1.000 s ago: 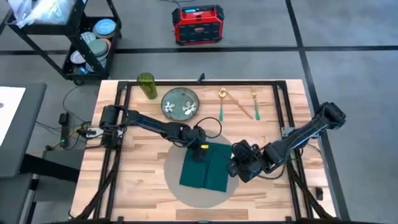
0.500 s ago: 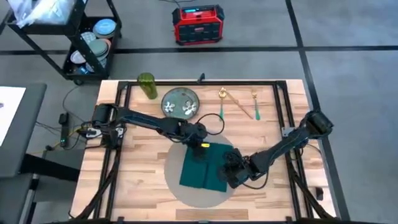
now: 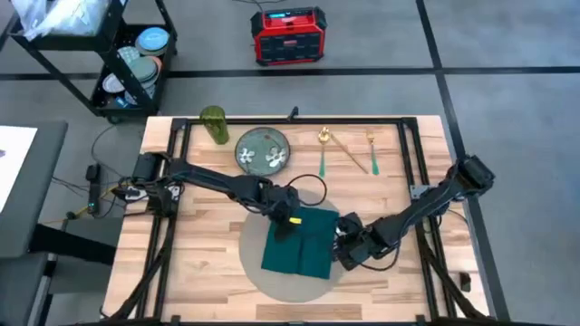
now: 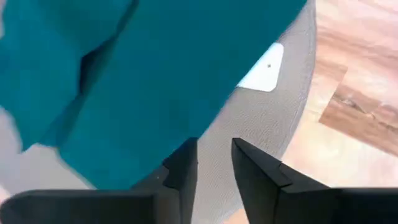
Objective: Set table place
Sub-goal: Fold the green napkin
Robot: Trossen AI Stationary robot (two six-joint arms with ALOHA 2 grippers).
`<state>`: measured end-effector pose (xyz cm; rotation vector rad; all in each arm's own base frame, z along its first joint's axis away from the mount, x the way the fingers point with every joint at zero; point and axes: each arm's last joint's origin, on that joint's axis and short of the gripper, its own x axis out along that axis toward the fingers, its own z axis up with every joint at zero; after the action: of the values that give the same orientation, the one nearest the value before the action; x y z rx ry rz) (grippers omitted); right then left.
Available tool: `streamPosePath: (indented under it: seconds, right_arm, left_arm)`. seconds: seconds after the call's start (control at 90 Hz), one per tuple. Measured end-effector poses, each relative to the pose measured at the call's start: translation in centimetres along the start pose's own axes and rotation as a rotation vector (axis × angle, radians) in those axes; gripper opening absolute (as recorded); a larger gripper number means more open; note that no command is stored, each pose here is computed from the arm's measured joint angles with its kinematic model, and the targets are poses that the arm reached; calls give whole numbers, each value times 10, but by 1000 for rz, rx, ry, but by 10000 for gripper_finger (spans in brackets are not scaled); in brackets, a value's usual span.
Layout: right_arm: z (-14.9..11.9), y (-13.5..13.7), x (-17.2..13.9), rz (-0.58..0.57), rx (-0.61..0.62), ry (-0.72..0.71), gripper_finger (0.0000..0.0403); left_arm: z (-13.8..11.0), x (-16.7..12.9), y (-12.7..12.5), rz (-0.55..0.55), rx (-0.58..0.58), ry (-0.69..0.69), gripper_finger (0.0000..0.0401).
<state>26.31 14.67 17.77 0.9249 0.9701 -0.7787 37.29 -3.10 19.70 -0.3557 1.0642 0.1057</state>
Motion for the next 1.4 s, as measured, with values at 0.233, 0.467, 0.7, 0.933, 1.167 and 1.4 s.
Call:
streamPosePath:
  seconds: [0.233, 0.467, 0.7, 0.933, 1.167, 1.4]
  right_arm:
    - [13, -1, 13, -58, 68, -17, 165]
    - [31, 0, 19, -55, 77, -37, 175]
    - [43, -11, 38, -30, 107, -37, 168]
    - [51, -19, 48, -25, 120, -32, 167]
    - [62, -22, 51, -42, 103, -41, 167]
    - [75, -25, 54, -60, 98, -7, 162]
  left_arm:
    - [0, 0, -1, -1, -2, -1, 0]
    - [-1, 0, -1, 2, -8, 6, 0]
    - [-1, 0, -1, 3, -8, 3, 0]
    - [-1, 0, -1, 4, -7, 3, 0]
    - [-1, 0, -1, 5, -7, 2, 0]
    - [-1, 3, -1, 6, -7, 4, 0]
